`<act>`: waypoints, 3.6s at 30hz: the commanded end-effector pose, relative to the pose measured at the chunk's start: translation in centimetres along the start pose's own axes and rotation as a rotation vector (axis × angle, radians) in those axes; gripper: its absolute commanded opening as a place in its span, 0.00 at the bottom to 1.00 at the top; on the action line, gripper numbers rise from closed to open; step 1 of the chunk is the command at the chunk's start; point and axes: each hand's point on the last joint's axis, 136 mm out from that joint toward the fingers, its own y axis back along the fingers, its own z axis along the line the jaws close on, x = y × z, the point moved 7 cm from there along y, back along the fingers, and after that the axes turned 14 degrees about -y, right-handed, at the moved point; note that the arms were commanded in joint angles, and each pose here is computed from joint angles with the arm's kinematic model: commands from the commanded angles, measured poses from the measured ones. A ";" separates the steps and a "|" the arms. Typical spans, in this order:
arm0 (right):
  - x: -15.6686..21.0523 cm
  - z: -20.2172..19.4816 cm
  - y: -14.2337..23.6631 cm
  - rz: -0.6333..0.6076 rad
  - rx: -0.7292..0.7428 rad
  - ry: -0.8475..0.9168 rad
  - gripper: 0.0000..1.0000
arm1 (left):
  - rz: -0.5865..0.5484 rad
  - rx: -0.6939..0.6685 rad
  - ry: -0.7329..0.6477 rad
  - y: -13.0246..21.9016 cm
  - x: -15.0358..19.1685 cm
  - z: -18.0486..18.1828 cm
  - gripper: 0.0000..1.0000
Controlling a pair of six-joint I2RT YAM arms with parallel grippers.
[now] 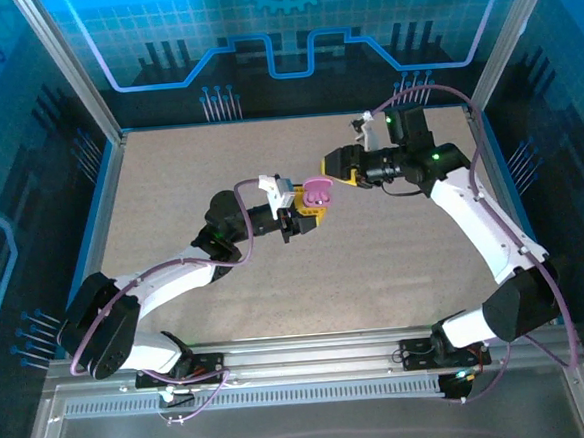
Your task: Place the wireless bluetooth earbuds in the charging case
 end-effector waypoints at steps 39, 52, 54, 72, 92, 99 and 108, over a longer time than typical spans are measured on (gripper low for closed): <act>3.9 -0.6 -1.2 0.283 -0.307 -0.077 0.25 | -0.061 -0.022 -0.053 -0.3 -1.8 0.4 0.37; 2.5 -1.5 0.0 0.159 -0.293 -0.121 0.14 | 0.033 -0.047 -0.086 0.2 -0.4 0.3 0.59; 2.2 -2.1 0.3 0.131 -0.279 -0.138 0.14 | 0.044 -0.041 -0.089 0.3 -0.4 0.2 0.58; 1.3 -15.3 -3.3 0.023 0.012 -0.392 0.14 | 0.102 -0.443 -0.095 3.8 -1.9 2.6 0.81; 1.7 -22.7 -13.8 0.182 0.170 -0.439 0.17 | 0.151 -0.532 -0.076 4.6 -1.6 3.3 0.99; 1.6 -23.6 -15.1 0.214 0.231 -0.420 0.24 | 0.147 -0.553 -0.077 4.8 -1.3 3.5 0.99; 1.2 -22.2 -13.0 0.156 0.343 -0.356 0.51 | 0.164 -0.605 -0.087 5.7 -1.0 3.8 0.99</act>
